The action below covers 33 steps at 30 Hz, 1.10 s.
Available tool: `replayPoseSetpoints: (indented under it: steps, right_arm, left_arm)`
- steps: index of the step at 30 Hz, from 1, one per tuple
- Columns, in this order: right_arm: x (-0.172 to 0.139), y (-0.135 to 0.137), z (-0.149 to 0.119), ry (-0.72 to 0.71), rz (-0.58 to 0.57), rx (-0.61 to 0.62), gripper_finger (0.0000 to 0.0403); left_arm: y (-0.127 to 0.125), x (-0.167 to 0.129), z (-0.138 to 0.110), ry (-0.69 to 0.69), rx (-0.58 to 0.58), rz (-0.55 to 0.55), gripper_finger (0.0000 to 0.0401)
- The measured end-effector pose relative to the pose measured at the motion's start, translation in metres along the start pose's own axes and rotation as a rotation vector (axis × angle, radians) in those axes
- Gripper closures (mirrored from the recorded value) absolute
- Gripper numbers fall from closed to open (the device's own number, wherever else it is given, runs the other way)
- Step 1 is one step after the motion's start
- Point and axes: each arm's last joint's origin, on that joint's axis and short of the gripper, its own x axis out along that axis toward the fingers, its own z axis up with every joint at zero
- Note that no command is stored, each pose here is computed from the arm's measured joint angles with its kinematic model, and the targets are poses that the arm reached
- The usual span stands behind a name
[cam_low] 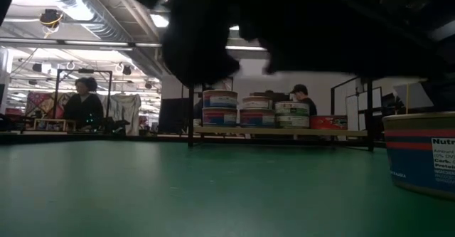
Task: Stack canned seafood by type on shelf
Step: Stack the blue tuna can on top of the blue tuna can on the shelf
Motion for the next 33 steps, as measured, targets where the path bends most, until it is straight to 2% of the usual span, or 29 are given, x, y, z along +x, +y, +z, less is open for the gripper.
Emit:
replayPoseSetpoints:
  steps: [5,11,18,28,33]
  right_arm:
    - [0.000,0.000,0.000,0.005,0.005,0.000,0.0260]
    - [0.000,0.000,0.000,0.005,0.005,0.000,0.0260]
    - [0.000,0.000,0.000,0.005,0.006,0.000,0.0260]
    - [0.000,0.000,0.000,0.002,0.007,0.000,0.0260]
    - [0.000,0.000,0.000,0.004,0.007,-0.001,0.0260]
  left_arm:
    - [0.008,0.004,-0.015,0.044,-0.006,-0.030,0.0229]
    - [0.014,0.005,-0.020,0.038,0.025,-0.052,0.0229]
    - [0.014,0.005,-0.020,0.025,0.116,-0.069,0.0229]
    - [0.005,0.013,-0.028,0.021,0.161,-0.111,0.0230]
    - [0.003,0.017,-0.033,0.035,0.186,-0.104,0.0248]
